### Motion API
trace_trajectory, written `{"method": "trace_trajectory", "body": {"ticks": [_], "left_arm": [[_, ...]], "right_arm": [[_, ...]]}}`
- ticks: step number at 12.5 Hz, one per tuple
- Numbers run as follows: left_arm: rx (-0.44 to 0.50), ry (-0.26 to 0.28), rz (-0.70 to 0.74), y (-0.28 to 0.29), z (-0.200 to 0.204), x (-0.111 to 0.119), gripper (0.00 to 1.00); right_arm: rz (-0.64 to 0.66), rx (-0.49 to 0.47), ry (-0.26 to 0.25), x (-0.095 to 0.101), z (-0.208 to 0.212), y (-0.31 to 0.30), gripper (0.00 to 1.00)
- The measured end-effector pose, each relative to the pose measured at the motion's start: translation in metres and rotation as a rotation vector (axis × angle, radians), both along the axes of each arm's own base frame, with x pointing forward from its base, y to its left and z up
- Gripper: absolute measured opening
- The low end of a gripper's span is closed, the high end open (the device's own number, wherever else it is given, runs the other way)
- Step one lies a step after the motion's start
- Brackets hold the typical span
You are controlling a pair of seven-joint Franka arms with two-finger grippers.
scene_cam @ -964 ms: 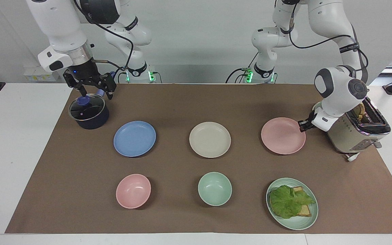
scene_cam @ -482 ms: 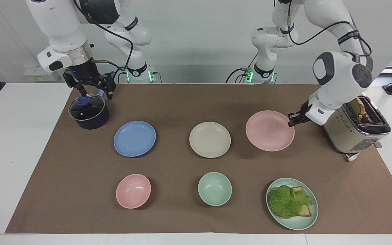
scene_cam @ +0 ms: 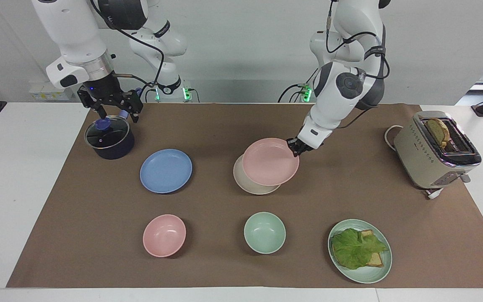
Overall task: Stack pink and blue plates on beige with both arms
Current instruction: 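Carry the pink plate onto the beige plate with the left gripper, then release the pink plate and withdraw the left gripper to rest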
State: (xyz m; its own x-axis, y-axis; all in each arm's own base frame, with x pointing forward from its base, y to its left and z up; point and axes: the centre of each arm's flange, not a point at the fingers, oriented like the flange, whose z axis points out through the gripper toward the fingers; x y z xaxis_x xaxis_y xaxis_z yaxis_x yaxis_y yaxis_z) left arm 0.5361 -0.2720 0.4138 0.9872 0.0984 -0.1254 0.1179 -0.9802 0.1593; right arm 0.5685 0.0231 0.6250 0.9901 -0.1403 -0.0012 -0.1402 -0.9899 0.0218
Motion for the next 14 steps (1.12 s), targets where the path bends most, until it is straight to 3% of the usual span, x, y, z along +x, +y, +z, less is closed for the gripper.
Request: {"method": "trace_trajectory", "body": {"ticks": [4,7,10,12,14], "left_arm": [[0.006,-0.014,0.013,-0.001,-0.039,0.0,0.05],[0.004,-0.022,0.021,0.001,-0.038,0.002,0.35],[0.004,-0.028,0.036,0.01,-0.037,0.007,0.77],[0.003,-0.043,0.089,0.044,-0.032,0.025,1.0],[0.036,-0.082,0.101,0.104,-0.021,0.049,1.0]], "right_arm": [[-0.001,0.0,0.0,0.0,0.0,0.0,1.0],[-0.009,0.0,0.0,0.0,0.0,-0.005,1.0],[-0.012,0.0,0.0,0.0,0.0,-0.007,1.0],[-0.02,0.0,-0.005,0.001,-0.001,-0.012,1.0],[-0.029,0.002,-0.045,0.006,-0.018,-0.017,1.0]]}}
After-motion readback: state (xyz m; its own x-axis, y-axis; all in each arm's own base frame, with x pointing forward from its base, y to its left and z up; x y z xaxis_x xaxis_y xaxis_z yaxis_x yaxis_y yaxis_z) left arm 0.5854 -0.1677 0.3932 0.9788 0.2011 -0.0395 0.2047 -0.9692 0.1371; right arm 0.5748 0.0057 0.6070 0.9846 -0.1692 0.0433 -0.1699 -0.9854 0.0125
